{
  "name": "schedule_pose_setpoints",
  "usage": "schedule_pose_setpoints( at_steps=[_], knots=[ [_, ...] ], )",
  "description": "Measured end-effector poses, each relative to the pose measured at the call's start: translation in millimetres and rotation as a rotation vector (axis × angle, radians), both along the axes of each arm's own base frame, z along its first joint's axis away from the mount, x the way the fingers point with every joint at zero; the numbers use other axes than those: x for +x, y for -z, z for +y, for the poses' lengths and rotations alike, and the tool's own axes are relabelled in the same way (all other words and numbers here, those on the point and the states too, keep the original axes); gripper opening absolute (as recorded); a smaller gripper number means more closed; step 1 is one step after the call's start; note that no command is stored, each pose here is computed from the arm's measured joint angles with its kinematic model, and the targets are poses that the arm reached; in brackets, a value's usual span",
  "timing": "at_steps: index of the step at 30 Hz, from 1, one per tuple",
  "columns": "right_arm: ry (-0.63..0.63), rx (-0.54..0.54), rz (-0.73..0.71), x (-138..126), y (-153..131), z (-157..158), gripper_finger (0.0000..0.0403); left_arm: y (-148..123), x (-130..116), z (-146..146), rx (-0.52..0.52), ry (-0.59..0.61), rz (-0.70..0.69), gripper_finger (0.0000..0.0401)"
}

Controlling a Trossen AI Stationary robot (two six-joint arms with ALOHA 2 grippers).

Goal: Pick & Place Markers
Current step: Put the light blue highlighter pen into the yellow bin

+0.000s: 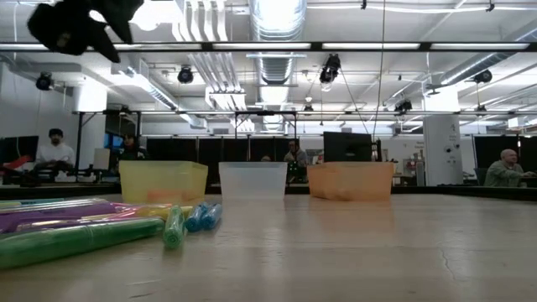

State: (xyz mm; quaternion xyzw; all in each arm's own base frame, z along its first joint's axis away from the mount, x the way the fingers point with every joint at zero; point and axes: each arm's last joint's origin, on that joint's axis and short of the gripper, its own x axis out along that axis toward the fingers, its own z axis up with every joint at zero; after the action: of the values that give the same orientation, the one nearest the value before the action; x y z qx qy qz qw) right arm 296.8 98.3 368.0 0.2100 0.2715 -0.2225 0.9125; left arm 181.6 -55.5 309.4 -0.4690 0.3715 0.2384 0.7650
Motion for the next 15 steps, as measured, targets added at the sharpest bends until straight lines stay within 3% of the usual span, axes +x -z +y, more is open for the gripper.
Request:
schedule_pose_setpoints(
  at_steps=[9,15],
  knots=[
    [0.024,0.032,-0.013,0.1,0.0,0.3,0.0121,10.7,-15.7,-46.7,-0.051,0.007,0.014,0.0135],
    [0.021,0.045,-0.021,0.1,-0.2,2.5,0.0121,29.7,-18.1,-82.6,-0.045,0.075,0.103,0.0135]
  ],
)
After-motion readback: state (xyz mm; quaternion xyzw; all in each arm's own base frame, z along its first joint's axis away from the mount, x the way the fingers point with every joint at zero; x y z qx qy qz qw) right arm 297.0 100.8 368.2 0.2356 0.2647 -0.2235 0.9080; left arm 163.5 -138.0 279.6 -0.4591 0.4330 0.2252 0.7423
